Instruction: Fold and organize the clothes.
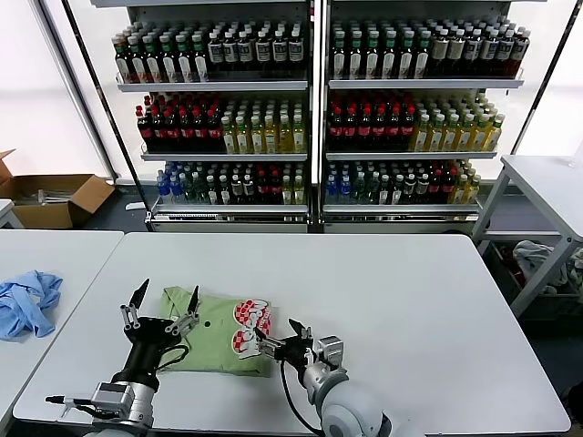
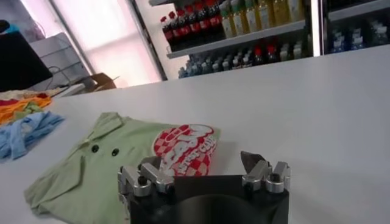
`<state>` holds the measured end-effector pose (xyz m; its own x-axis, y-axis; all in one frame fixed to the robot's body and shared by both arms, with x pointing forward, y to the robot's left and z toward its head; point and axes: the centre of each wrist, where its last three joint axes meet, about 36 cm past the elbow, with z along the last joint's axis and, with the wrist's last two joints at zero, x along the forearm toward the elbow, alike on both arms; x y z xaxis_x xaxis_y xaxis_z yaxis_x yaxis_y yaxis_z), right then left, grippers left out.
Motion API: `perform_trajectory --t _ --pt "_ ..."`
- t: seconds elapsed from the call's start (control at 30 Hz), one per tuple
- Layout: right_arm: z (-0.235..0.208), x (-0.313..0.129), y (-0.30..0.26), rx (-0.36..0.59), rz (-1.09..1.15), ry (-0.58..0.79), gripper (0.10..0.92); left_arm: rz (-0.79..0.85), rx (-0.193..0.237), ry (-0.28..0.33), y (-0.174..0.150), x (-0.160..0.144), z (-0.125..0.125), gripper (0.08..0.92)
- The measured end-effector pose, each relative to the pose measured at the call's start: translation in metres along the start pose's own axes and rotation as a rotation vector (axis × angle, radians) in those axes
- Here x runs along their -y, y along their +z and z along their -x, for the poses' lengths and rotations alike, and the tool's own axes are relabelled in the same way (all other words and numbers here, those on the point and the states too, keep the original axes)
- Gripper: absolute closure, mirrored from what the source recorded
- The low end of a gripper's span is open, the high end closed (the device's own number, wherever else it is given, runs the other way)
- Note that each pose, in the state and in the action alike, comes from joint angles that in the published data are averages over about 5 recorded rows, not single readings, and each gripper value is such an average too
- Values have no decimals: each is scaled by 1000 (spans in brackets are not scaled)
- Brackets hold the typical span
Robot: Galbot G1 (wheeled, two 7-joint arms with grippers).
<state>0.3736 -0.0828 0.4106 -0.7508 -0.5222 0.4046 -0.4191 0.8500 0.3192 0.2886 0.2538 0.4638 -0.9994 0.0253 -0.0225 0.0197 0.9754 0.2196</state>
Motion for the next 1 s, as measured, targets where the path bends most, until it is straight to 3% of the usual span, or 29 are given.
perform_trajectory --t 0.43,1.0 --pt "14 -5 14 -22 28 -6 215 -1 -23 -2 1 -3 -3 177" --pt "37 -7 23 -10 48 11 682 -11 -48 0 2 -2 -4 177"
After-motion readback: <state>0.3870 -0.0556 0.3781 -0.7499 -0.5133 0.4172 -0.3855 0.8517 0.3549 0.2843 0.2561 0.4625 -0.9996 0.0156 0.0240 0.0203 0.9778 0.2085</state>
